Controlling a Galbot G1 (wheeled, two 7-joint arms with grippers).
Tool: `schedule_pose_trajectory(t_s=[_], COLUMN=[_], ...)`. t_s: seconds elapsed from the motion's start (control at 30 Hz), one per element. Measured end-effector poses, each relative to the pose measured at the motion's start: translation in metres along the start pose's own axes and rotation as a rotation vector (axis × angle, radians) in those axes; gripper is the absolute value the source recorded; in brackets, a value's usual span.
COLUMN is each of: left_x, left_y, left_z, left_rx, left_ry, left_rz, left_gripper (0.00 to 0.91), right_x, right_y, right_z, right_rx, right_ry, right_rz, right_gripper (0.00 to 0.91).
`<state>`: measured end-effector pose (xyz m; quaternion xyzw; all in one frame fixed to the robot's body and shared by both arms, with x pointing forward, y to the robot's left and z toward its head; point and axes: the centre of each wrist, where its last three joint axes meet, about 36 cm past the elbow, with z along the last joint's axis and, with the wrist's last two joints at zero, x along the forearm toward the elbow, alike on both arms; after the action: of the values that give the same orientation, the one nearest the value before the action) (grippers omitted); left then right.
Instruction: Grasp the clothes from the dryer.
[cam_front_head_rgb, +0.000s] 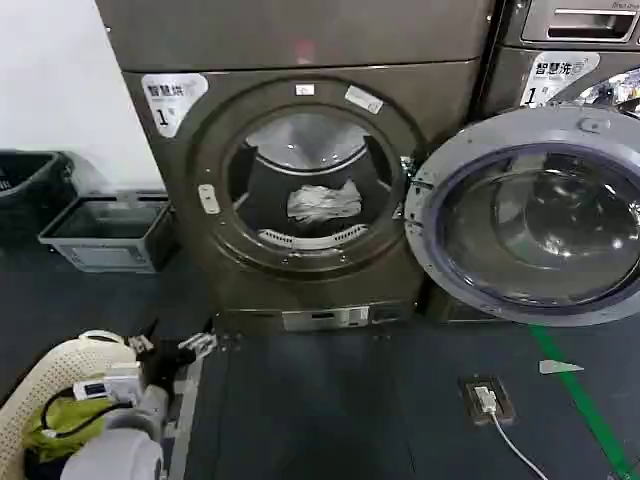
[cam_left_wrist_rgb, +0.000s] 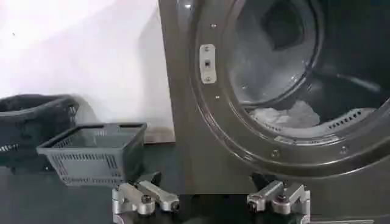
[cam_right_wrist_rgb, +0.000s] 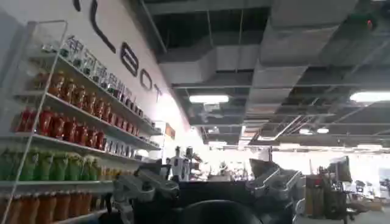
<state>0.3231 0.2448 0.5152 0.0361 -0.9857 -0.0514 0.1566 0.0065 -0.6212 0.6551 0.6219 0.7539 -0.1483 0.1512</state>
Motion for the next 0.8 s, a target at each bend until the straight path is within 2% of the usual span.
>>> schedule_pose_trajectory(t_s=[0.8], left_x=[0.004], left_y=[0.0001], left_z=[-0.0001], left_rx=[0.0], left_ry=[0.0], left_rz=[0.002], left_gripper=[0.907], right_x=[0.0007], right_y=[0.0009], right_z=[0.0042], right_rx=[-0.04], right_ry=[-0.013], right_rz=[0.016], right_gripper=[0.907])
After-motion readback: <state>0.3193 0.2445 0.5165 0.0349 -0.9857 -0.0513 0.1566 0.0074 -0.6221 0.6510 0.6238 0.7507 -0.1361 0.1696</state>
